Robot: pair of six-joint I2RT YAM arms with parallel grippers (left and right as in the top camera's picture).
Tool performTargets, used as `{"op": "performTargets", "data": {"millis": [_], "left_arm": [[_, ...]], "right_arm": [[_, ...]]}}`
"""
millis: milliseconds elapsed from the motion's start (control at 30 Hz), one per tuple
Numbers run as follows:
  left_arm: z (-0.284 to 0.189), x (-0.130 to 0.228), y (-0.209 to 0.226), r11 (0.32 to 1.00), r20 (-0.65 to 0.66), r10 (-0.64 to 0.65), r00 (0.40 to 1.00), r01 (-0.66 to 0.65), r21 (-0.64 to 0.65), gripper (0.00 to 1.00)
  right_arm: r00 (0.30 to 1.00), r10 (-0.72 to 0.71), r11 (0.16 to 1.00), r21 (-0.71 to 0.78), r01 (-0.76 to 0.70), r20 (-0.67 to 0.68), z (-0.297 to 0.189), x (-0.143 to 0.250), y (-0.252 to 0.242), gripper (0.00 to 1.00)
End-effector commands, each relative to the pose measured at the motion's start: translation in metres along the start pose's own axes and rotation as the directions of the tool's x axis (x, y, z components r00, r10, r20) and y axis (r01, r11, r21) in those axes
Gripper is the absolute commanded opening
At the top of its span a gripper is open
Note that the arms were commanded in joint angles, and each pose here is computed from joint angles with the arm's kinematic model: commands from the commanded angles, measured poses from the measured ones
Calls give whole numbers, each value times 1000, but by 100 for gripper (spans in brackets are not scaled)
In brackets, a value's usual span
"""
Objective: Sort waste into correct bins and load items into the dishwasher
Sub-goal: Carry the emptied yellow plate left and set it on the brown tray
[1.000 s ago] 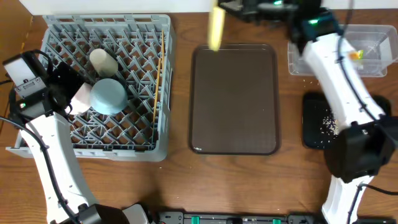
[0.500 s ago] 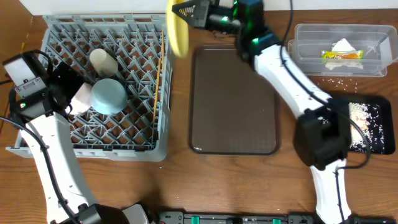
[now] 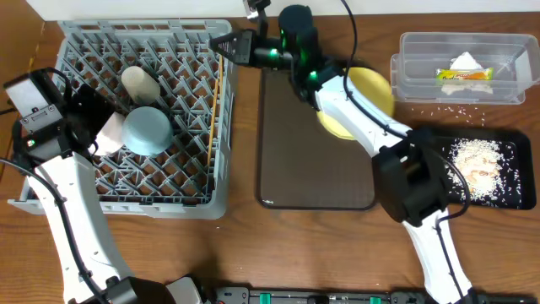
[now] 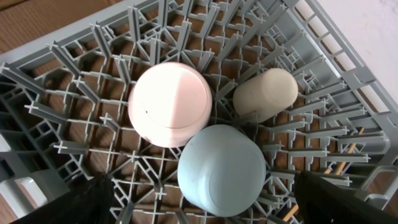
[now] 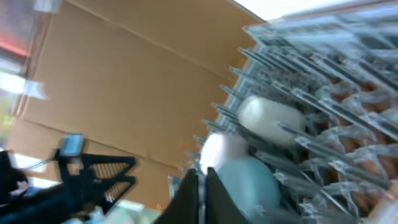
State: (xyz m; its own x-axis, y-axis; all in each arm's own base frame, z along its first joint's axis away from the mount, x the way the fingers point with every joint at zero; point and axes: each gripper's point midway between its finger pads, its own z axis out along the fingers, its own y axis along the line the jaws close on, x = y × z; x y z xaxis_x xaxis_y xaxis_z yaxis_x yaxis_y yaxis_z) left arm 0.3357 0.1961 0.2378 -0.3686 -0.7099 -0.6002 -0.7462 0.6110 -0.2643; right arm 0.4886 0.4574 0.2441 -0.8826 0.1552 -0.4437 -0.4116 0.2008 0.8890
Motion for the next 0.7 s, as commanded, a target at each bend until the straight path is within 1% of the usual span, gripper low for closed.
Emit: {"op": "performTargets", "data": {"millis": [0, 33, 67, 133, 167, 233, 267, 333, 400, 467, 533, 600, 667], "left_arm": [[1, -2, 1, 1000, 4, 5, 1000, -5, -8, 94], [1, -2, 1, 1000, 4, 5, 1000, -5, -8, 94], [1, -2, 1, 1000, 4, 5, 1000, -5, -8, 94], [1, -2, 1, 1000, 4, 5, 1000, -5, -8, 94], [1, -2, 1, 1000, 4, 5, 1000, -5, -8, 94], [1, -2, 1, 1000, 4, 5, 1000, -5, -8, 94], [1, -2, 1, 1000, 4, 5, 1000, -5, -8, 94], [1, -2, 1, 1000, 4, 5, 1000, -5, -8, 94], [1, -2, 1, 1000, 4, 5, 1000, -5, -8, 94], [1, -2, 1, 1000, 4, 5, 1000, -5, -8, 94], [1, -2, 1, 1000, 4, 5, 1000, -5, -8, 94], [1, -2, 1, 1000, 4, 5, 1000, -5, -8, 94], [1, -2, 1, 1000, 4, 5, 1000, -5, -8, 94]], "right_arm": [[985, -164, 977, 147, 155, 52, -17, -31, -10, 11], [982, -183, 960, 224, 167, 52, -22, -34, -20, 13], [973, -223, 868, 466, 172, 56, -44, -45, -48, 16], [963, -264, 733, 659, 169, 48, -74, -56, -61, 24], [959, -279, 679, 715, 168, 40, -87, -59, -62, 29], [958, -285, 569, 810, 142, 33, -116, -65, -63, 34], [959, -282, 524, 842, 127, 31, -129, -66, -66, 36], [964, -267, 425, 900, 99, 20, -154, -65, -75, 42], [972, -236, 344, 935, 83, 1, -174, -59, -87, 49], [982, -188, 303, 950, 77, -19, -187, -50, -100, 54], [991, -133, 284, 956, 68, -31, -200, -43, -109, 57], [997, -65, 323, 945, 53, -34, -207, -37, -114, 58], [998, -18, 398, 915, 68, -66, -206, -33, -115, 58]]}}
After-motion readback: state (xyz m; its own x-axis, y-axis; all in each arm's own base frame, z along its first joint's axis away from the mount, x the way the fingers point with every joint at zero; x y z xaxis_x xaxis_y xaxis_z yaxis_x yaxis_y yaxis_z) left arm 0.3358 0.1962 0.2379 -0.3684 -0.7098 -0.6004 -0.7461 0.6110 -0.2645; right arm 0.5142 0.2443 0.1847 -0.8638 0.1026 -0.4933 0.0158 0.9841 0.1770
